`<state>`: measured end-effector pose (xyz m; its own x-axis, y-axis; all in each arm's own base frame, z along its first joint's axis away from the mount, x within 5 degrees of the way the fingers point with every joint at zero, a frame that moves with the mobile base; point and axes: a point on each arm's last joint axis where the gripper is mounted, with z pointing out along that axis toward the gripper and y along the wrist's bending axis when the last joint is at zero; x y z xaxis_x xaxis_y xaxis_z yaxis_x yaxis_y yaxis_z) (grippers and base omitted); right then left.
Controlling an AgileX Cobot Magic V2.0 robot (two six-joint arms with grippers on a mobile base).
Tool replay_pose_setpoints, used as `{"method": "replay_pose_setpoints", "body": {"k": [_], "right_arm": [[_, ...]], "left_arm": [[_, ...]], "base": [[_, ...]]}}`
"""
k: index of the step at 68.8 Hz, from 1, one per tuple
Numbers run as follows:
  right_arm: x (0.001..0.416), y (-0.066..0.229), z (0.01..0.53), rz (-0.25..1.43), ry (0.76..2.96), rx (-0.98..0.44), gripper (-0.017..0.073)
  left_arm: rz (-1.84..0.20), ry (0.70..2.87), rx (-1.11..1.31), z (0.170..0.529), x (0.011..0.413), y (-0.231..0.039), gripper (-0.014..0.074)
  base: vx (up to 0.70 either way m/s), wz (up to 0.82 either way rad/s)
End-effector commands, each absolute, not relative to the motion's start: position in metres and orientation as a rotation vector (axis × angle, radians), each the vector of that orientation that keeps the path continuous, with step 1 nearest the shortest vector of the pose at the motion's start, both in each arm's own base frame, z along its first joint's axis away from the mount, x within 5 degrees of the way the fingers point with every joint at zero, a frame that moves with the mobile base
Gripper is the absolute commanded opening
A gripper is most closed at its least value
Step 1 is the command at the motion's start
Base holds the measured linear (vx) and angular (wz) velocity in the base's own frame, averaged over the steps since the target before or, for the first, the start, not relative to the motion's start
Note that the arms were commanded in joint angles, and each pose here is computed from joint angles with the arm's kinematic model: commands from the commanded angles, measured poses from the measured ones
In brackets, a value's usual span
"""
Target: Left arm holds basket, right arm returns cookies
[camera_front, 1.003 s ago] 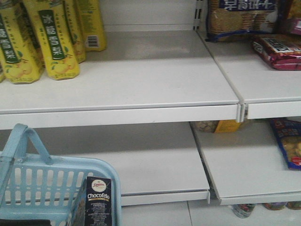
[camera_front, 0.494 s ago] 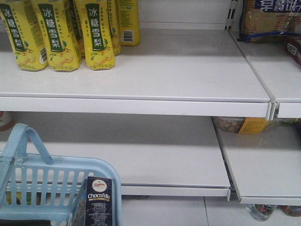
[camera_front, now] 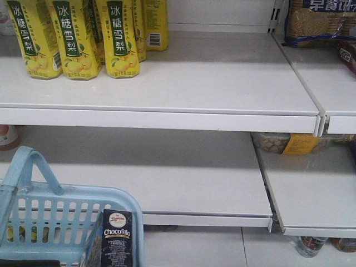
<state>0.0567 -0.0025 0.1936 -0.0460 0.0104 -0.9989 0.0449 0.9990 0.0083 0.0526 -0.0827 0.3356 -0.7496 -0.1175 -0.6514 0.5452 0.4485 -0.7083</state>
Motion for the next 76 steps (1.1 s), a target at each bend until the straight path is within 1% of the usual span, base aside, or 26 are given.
{"method": "replay_pose_setpoints", "body": {"k": [1,76], "right_arm": [[0.0561,-0.0029,0.1998,-0.041,1.536,0.039,-0.0003],[0.0561,-0.0029,0.1998,-0.041,1.536,0.039,-0.0003]], "left_arm": [[-1.408,1.952,0.32,0.3521,0.0534,-0.0845,-0.0006],[-1.408,1.952,0.32,0.3521,0.0534,-0.0845,-0.0006]], "base": [[0.0,-0.01],[0.0,0.0]]}}
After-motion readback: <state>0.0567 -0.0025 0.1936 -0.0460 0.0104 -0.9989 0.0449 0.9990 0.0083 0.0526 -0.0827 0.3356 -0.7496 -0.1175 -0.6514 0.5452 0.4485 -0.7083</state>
